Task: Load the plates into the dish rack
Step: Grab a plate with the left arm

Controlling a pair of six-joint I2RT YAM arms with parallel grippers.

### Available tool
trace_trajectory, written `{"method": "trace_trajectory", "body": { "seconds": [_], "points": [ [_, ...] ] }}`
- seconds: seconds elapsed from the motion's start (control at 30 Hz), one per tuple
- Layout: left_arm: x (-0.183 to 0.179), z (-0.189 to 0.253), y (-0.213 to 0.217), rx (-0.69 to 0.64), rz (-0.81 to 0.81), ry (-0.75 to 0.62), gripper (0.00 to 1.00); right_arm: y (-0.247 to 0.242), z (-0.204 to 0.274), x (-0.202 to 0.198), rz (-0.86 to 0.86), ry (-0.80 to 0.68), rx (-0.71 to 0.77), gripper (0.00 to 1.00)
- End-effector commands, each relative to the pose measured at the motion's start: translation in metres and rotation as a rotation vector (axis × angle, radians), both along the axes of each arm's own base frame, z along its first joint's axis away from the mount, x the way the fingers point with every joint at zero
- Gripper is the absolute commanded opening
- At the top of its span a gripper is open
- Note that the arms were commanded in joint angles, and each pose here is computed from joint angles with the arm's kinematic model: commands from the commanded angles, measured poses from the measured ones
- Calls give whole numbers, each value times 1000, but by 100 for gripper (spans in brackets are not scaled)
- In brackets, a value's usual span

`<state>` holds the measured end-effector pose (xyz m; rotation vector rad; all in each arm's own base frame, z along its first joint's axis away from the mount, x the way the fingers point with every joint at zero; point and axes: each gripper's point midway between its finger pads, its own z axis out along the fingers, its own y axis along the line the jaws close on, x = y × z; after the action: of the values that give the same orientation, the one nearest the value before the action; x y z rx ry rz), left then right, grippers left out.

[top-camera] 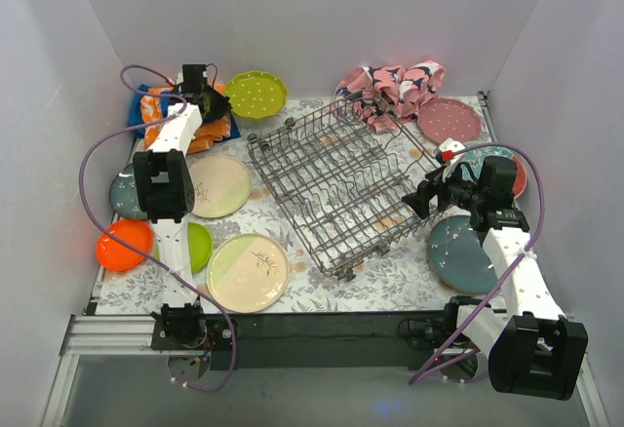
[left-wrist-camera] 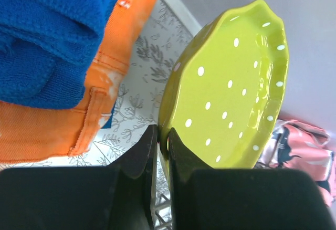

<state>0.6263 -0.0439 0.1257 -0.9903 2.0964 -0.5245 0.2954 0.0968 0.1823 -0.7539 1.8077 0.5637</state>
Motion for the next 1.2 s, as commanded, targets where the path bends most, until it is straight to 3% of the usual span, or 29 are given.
{"method": "trace_trajectory", "body": {
  "seconds": [0.0,0.53,0.8,0.83,1.17],
  "points": [
    [7,144,10,-55,-3,-320,0,2,6,3,17,-33,13,98],
    [-15,169,-8,-145,-71,-344,0,16,3,-1,106,30,68,98],
    [-34,179,-27,-183,-127,-353,0,26,36,15,143,37,111,98],
    [-39,180,-47,-189,-164,-353,0,29,40,16,148,54,126,98],
    [-73,198,-104,-217,-288,-377,0,69,84,56,169,127,209,98]
  ]
}}
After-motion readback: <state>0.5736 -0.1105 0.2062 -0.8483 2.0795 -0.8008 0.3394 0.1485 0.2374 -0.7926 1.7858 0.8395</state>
